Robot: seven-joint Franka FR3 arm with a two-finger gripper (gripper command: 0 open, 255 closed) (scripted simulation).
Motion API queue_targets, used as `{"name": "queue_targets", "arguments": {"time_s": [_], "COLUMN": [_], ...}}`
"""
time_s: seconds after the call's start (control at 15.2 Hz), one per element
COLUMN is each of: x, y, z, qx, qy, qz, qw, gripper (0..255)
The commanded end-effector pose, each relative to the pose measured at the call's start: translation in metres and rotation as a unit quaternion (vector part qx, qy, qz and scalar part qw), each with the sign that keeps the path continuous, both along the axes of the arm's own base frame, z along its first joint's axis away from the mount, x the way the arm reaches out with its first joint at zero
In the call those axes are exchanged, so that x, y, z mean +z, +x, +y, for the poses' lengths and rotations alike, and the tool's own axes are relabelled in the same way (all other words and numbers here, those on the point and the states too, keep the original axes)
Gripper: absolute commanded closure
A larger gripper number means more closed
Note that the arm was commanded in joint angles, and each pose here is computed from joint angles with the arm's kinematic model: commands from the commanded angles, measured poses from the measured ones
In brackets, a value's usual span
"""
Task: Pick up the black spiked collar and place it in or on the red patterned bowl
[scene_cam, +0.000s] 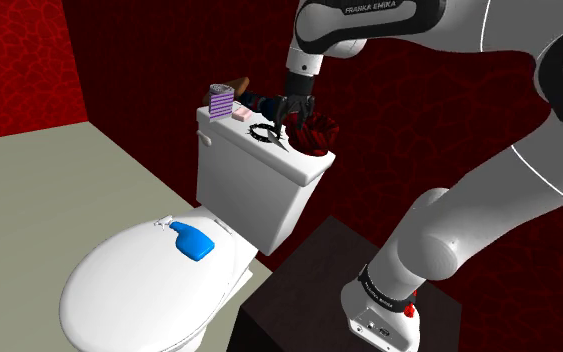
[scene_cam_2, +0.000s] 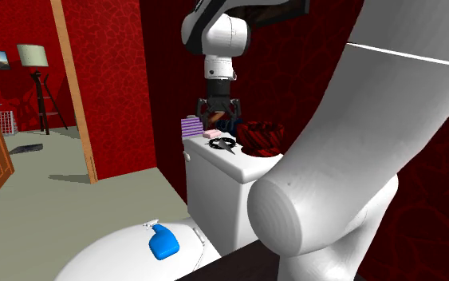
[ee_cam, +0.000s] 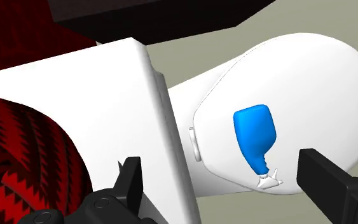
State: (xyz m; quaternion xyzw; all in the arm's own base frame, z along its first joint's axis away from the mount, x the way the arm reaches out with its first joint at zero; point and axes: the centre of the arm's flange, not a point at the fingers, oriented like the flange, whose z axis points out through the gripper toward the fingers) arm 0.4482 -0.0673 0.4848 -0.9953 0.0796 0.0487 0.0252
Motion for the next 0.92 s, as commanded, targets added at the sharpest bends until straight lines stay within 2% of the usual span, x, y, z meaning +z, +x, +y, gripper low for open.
{"name": "queue_targets", "arguments": {"time_s": [0.0, 0.73, 0.86], "x": [-0.009, -0.055, -0.066], "y": [0.022, 0.146, 0.146], "z": [-0.009, -0.046, -0.045], "qx": [0.001, 0.008, 0.008], "qy": [-0.001, -0.004, -0.004], "qz": [-0.006, -0.033, -0.033], "qw": [1.0000, 0.9994, 0.9994], "gripper": [0, 0, 0]}}
